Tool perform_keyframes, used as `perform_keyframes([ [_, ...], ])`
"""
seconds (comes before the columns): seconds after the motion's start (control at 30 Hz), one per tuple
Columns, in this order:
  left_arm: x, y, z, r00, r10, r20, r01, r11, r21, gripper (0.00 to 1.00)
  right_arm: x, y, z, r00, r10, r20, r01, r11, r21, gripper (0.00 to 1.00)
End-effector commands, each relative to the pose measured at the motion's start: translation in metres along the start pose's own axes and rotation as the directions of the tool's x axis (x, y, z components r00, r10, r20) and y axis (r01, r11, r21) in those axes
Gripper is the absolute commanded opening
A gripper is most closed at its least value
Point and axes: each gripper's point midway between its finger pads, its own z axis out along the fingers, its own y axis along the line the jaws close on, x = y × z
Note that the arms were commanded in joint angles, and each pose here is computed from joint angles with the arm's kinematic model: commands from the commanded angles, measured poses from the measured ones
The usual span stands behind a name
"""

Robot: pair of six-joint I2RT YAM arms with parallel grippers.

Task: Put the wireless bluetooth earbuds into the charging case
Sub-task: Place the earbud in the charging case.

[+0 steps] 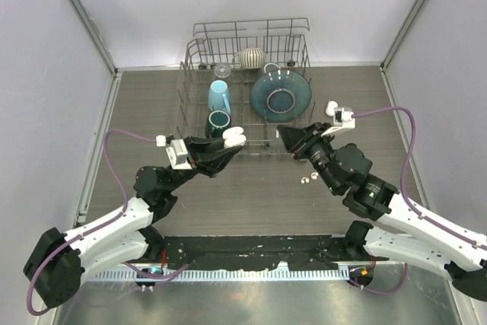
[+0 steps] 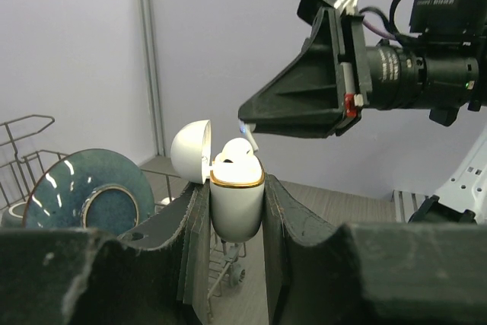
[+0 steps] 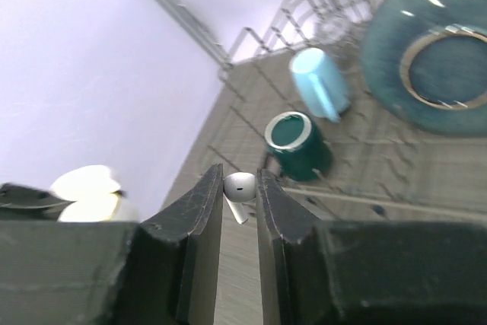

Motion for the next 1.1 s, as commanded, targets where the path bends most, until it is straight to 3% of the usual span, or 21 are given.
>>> perform_keyframes([
  [0.0,-0.022,-0.001,0.006,0.997,0.025,0.079,-0.025,1.000,0.000,0.00,-0.058,0.087,-0.006,0.988,0.034,0.151,0.009,0.963,-0.271,0.01],
  [0.33,-0.020,-0.002,0.009,0.997,0.009,0.072,-0.010,1.000,0.015,0.00,-0.047,0.149,-0.009,0.991,0.021,0.131,0.038,0.899,-0.435,0.01],
  [0.67,-0.021,-0.004,0.009,0.997,0.004,0.074,-0.006,1.000,0.020,0.00,-0.015,0.172,-0.007,0.997,-0.029,0.069,0.059,0.873,-0.484,0.01],
  [1.07,-0.022,-0.006,0.009,0.997,0.007,0.079,-0.010,0.999,0.030,0.00,0.004,0.155,0.004,0.992,-0.109,0.067,0.126,0.916,-0.381,0.01],
])
